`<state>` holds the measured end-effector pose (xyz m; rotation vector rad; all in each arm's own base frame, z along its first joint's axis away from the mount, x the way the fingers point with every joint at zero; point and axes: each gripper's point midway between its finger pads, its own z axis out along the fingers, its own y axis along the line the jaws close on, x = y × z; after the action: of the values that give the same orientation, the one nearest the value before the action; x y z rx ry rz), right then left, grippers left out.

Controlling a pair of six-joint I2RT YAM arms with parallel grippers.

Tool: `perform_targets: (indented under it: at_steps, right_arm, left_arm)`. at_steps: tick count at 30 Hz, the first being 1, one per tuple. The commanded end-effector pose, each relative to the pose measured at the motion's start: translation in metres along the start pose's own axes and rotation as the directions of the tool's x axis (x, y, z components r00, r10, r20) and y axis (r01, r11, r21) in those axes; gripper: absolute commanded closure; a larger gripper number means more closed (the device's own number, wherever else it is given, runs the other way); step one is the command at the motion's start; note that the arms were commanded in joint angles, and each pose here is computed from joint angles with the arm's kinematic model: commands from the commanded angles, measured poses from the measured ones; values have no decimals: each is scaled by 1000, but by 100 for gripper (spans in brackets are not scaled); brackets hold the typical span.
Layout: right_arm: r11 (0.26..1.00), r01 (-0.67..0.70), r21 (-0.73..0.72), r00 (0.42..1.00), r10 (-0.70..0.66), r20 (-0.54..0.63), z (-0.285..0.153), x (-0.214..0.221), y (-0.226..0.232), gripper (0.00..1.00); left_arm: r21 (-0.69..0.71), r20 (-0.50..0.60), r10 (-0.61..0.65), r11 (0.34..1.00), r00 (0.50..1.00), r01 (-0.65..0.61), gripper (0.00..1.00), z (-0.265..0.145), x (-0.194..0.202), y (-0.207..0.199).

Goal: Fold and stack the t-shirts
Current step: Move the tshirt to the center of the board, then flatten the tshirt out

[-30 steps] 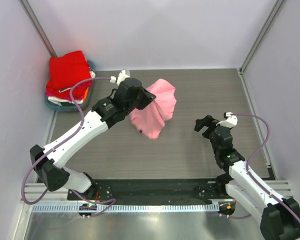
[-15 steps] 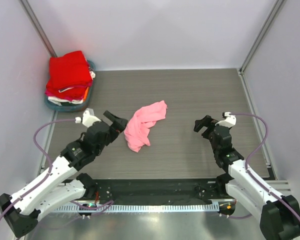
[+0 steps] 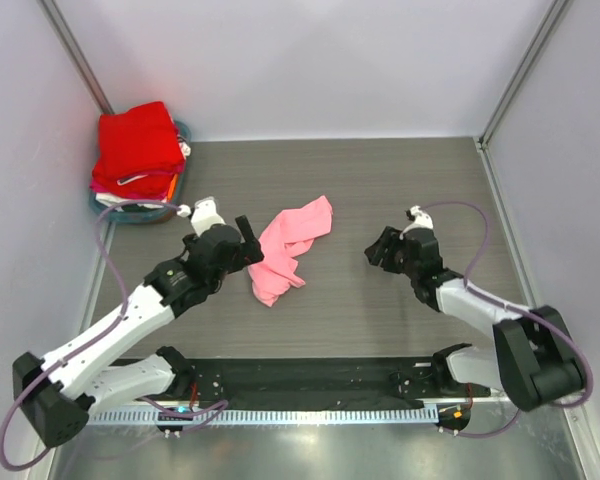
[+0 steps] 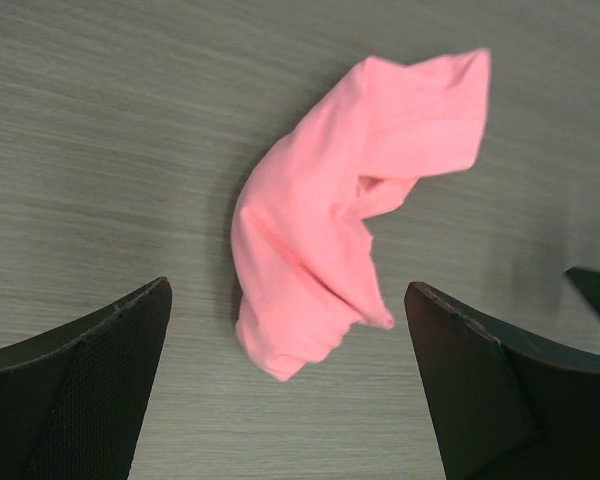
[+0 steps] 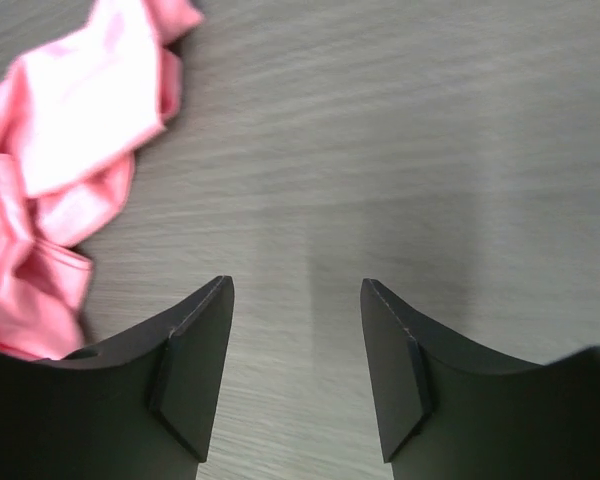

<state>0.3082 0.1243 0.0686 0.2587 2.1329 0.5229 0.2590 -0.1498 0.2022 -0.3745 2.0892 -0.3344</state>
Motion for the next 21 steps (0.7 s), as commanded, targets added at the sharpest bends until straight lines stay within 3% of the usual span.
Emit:
perform_targets:
  at_steps: [1,7,15,21]
  right_arm:
    - [989,-19,-148,1000,15,-26,18,-22,45,41]
    - [982,-37,-183,997,23,-78,64,-51,86,43]
    - [988,-25,-155,984,-4,-179,134,-39,92,48]
    - [982,-25,-187,979,-13,-201,160,-39,103,53]
  left_arm:
    - [-22,-43,110,994,993,-112,0,14,13,3]
    - [14,-67,138,990,988,-138,0,21,16,-10]
    - [38,-93,168,986,981,-165,0,5,14,-7]
    - [-5,-81,189,982,979,-191,0,-4,6,5]
